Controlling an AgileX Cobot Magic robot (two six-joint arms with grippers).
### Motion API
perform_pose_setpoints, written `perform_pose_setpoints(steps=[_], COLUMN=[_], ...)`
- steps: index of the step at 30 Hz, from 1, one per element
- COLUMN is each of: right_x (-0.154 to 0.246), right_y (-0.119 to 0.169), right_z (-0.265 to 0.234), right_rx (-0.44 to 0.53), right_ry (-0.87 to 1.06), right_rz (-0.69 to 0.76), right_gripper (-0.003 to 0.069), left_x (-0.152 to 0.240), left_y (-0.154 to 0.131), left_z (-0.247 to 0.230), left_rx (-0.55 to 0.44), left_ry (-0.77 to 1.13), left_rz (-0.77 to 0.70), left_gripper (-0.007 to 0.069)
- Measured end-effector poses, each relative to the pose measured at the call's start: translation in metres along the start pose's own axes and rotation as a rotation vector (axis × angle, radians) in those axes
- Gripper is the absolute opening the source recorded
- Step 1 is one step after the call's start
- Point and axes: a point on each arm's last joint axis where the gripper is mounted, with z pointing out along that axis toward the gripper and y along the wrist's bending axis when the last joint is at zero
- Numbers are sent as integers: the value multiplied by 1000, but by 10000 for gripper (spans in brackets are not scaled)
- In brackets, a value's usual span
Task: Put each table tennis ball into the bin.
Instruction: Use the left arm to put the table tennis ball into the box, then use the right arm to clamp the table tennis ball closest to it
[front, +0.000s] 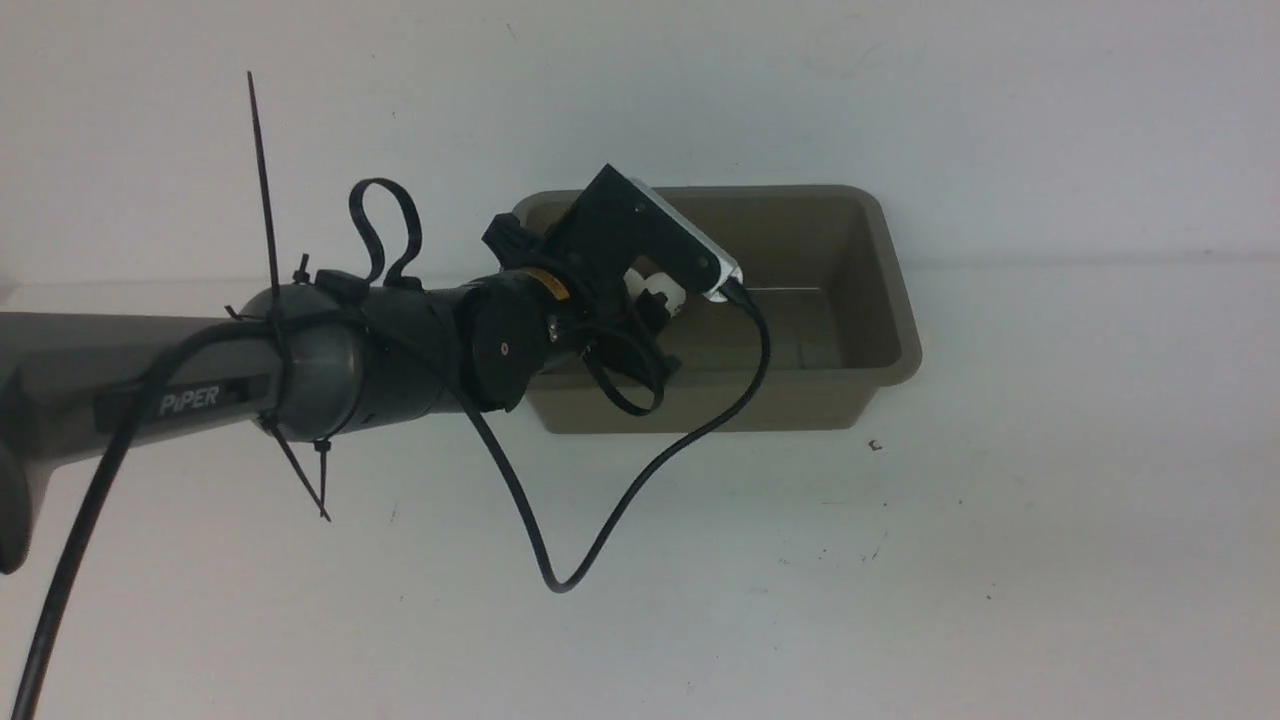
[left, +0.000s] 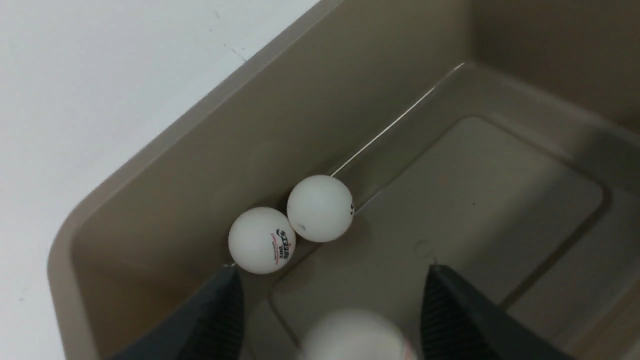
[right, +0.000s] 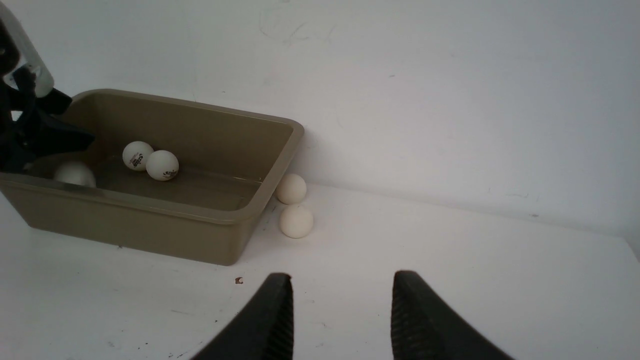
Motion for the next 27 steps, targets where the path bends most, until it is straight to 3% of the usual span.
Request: perform_pose_setpoints(steps=[6, 13, 19, 27], right_x=[0, 0, -1, -1], right_y=[0, 0, 0, 0], right_z=[0, 0, 0, 0], right_rx=[0, 1, 3, 4], right_ry=[-1, -2, -6, -9], right_rz=[0, -1, -1, -2], right_gripper=[262, 262, 262, 262], left_x=[-3, -33, -54, -51], left_y=[0, 8, 10, 2], left_z=[-3, -41, -77, -105], left_rx=[11, 67, 146, 290], left_ry=[10, 4, 18, 171], left_rz=[-71, -159, -162, -93], left_gripper=[437, 437, 437, 437])
